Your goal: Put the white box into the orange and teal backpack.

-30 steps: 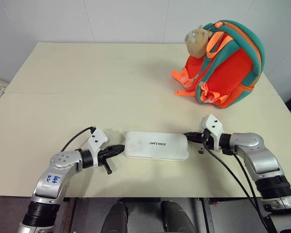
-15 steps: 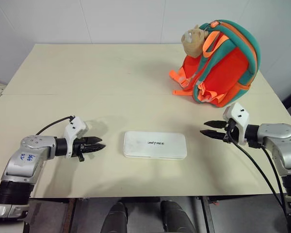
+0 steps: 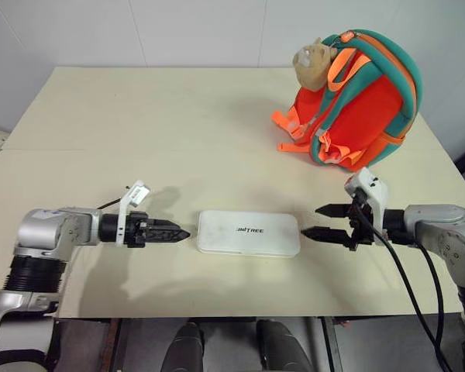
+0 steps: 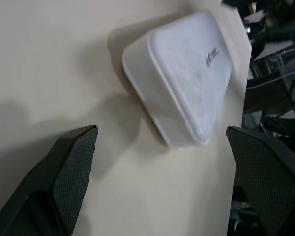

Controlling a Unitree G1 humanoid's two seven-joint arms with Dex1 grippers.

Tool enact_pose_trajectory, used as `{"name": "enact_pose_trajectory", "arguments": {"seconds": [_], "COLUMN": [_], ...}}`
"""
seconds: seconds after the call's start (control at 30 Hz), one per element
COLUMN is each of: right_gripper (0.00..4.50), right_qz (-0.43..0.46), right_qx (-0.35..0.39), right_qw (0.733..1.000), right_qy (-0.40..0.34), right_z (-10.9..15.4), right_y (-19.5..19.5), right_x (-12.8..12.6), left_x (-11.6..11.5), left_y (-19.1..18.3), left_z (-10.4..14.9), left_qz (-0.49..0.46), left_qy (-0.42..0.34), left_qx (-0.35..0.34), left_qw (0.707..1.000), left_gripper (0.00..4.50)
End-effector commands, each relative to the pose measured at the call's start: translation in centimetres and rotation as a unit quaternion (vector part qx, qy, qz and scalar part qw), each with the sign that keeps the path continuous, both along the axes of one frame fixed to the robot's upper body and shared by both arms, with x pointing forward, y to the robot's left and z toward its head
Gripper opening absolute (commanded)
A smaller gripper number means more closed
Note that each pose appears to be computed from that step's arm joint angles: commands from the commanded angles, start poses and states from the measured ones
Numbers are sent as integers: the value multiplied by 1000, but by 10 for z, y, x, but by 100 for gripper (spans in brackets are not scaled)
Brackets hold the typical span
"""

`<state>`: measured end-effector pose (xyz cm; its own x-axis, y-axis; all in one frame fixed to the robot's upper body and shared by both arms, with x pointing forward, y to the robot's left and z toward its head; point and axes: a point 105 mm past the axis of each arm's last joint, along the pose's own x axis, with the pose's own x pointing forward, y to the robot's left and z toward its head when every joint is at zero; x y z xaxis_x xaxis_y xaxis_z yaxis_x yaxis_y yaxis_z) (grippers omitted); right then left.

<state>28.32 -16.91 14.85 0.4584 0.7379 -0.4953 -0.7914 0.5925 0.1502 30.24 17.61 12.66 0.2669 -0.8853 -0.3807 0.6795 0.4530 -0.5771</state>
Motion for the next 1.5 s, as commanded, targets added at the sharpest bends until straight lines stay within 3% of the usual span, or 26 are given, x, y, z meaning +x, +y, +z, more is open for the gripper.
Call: {"name": "enact_pose_trajectory", "arguments": {"seconds": [0.03,0.27,0.77,0.97,1.5], "right_gripper": [450,450,450,450,450], "right_qz": [0,6,16,14,7], "right_qx": [-29,-32,-24,-23,-9], "right_qw": [999,999,999,999,1000], "right_qy": [13,43,35,23,16], "right_z": [-9,-25,-28,-25,-26], "right_y": [1,6,11,12,18], "right_x": [-7,-14,-14,-9,-9], "left_x": [-1,-8,-11,-19,-8], "left_y": [2,-11,-45,-54,-70], "left_z": [-9,-21,-41,-32,-7], "left_qz": [7,-7,-11,-34,-26], "left_qy": [17,39,97,145,203], "left_qx": [12,6,-46,-78,-164], "left_qw": [1000,999,994,986,965], "left_gripper": [447,447,447,447,447]}}
